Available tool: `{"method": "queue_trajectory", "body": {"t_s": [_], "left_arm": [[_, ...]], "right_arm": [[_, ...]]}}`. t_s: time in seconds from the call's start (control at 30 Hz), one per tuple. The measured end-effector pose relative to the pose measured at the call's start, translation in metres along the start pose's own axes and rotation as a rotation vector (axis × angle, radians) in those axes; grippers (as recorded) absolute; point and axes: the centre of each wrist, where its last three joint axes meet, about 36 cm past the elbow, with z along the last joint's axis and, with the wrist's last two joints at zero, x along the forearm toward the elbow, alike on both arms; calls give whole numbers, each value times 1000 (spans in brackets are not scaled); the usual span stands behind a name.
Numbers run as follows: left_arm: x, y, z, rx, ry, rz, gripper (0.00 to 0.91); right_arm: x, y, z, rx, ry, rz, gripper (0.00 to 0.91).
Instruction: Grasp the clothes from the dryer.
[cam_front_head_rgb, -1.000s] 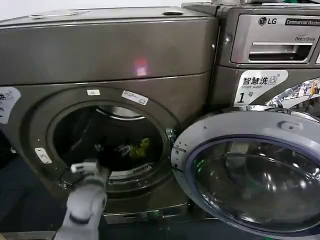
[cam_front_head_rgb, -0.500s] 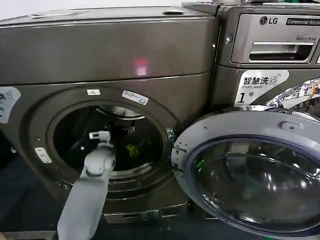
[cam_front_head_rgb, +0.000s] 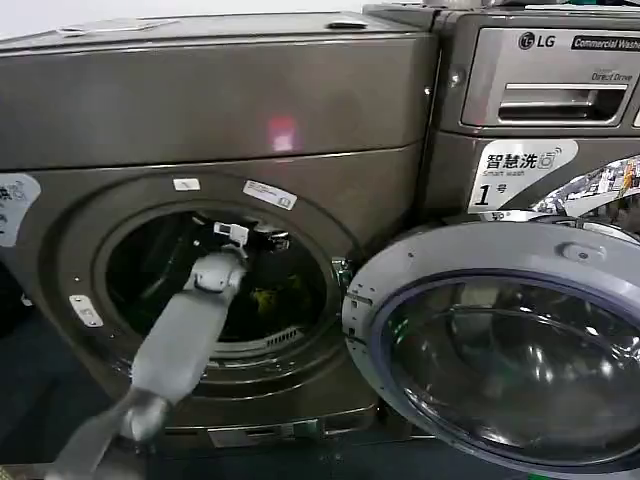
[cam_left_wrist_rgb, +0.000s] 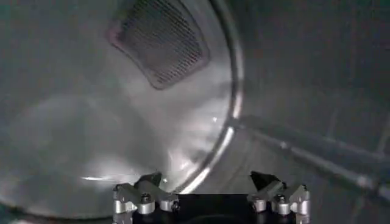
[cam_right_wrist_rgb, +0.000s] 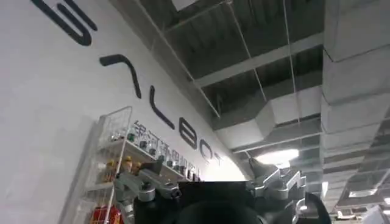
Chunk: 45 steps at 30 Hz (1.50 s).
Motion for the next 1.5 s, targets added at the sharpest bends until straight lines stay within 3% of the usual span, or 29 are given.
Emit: {"method": "queue_trajectory", "body": {"t_s": [0.23, 0.6, 1.1, 1.5], "left_arm": [[-22, 22, 7, -227, 64, 219, 907], [-36, 40, -22, -572, 169, 505, 907], [-44, 29, -35, -922, 379, 586, 907], [-49, 9, -19, -920, 311, 668, 907]], "right_arm": [[1, -1, 1, 2, 1, 2, 907], [1, -2, 0, 8, -2, 1, 907], [-1, 1, -4, 13, -10, -3, 907], [-2, 3, -1, 22, -5, -9, 907]]}}
